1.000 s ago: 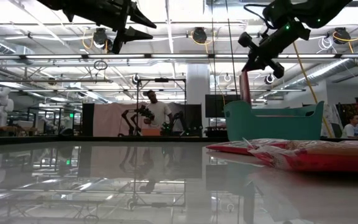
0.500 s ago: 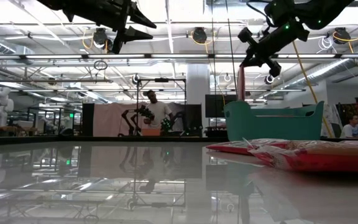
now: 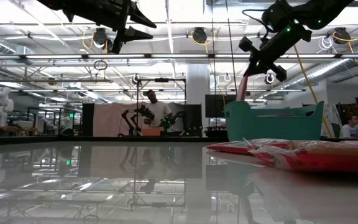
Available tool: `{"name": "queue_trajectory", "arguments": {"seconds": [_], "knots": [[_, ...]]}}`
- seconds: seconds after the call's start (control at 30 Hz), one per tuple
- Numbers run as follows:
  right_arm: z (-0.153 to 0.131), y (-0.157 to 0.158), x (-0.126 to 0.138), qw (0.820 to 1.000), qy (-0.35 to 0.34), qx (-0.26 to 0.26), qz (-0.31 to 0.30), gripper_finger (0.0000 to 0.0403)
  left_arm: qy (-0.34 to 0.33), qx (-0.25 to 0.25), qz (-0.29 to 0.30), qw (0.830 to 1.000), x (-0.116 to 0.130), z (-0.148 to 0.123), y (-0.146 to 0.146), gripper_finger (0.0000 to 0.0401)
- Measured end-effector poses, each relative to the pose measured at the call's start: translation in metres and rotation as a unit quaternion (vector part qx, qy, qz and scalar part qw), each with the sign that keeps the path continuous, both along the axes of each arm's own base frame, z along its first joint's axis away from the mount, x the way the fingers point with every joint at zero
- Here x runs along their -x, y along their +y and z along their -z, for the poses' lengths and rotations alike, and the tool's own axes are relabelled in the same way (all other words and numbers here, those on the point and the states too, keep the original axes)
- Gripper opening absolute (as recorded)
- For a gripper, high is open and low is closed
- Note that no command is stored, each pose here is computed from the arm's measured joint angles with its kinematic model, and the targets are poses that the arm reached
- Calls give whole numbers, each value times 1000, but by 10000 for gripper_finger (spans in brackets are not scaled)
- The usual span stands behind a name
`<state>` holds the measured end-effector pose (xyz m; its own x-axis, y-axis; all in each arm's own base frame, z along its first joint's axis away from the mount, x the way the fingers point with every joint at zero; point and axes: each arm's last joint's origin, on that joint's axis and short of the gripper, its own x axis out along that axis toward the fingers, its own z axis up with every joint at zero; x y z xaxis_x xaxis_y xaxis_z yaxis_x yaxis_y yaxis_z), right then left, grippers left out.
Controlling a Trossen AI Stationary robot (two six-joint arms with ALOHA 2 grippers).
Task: Sort popcorn bags into baskets
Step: Put the red popcorn bag into the green bin
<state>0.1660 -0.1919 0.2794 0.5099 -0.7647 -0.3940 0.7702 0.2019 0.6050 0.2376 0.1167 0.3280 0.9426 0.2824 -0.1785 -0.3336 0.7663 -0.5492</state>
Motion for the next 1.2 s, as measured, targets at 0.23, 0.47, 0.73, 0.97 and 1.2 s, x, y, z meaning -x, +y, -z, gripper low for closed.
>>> {"name": "queue_trajectory", "arguments": {"seconds": [0.23,0.47,0.73,0.97,1.2], "knots": [[0,-1,9,1000,30,0,5,0,-5,15,12,1000,0,0,-1,147],[-1,-3,27,998,67,-3,23,0,-4,13,15,1000,-1,0,-2,147],[8,-1,38,990,138,-34,16,0,-2,7,16,1000,-1,0,-2,147],[13,1,43,980,192,-41,25,0,-1,3,16,1000,-1,0,-2,147],[19,4,48,965,253,-54,39,4,-1,4,16,1000,-1,0,-2,147]]}}
